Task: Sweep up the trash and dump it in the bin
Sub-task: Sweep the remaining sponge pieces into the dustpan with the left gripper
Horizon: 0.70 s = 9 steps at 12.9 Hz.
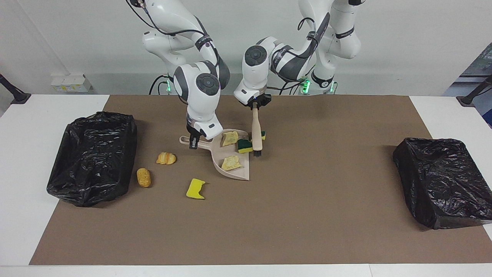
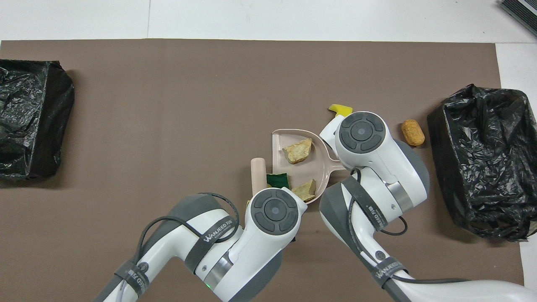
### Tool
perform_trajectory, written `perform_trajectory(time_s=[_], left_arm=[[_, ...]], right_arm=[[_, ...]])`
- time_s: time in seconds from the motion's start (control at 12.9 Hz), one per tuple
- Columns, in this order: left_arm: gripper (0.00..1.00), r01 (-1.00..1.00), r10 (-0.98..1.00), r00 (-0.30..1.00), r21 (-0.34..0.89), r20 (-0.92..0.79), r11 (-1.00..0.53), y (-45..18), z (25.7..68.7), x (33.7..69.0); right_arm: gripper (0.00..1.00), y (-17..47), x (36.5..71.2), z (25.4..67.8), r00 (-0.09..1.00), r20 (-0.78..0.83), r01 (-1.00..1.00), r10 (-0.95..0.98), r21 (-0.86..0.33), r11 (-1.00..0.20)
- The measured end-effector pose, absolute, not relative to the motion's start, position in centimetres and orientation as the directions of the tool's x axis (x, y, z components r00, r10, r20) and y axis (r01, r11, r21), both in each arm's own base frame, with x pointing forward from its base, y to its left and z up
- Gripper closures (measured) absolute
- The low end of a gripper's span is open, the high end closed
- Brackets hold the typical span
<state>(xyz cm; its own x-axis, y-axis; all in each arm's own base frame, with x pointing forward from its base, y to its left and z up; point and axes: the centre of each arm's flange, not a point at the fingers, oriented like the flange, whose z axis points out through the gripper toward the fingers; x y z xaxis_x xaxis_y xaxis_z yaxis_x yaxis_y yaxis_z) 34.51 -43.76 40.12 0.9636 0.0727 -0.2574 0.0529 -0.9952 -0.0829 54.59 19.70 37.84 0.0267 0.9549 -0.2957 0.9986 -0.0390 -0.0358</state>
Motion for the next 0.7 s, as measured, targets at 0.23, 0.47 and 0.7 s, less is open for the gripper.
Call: perform_trajectory(time_s=[0.23,0.47,0.7], left_arm=[[0.74,0.193,0.233,0.938,-0.169,-0.257,-0.966,-43.2,39.7,32.8],[0.74,0.256,0.307,0.901,-0.196,-0.307,-0.947,-41.4,37.8,30.6],[0.74,0.335,0.36,0.87,-0.131,-0.338,-0.933,-40.9,36.2,30.1]], right_arm=[[0.68,19.6,54.3,37.6,0.025,-0.294,0.999,0.955,-0.034,-0.037],[0.68,19.5,54.1,37.4,0.025,-0.292,0.999,0.956,-0.032,-0.036],[0.68,19.3,53.5,37.1,-0.001,-0.295,0.999,0.955,-0.045,-0.013]])
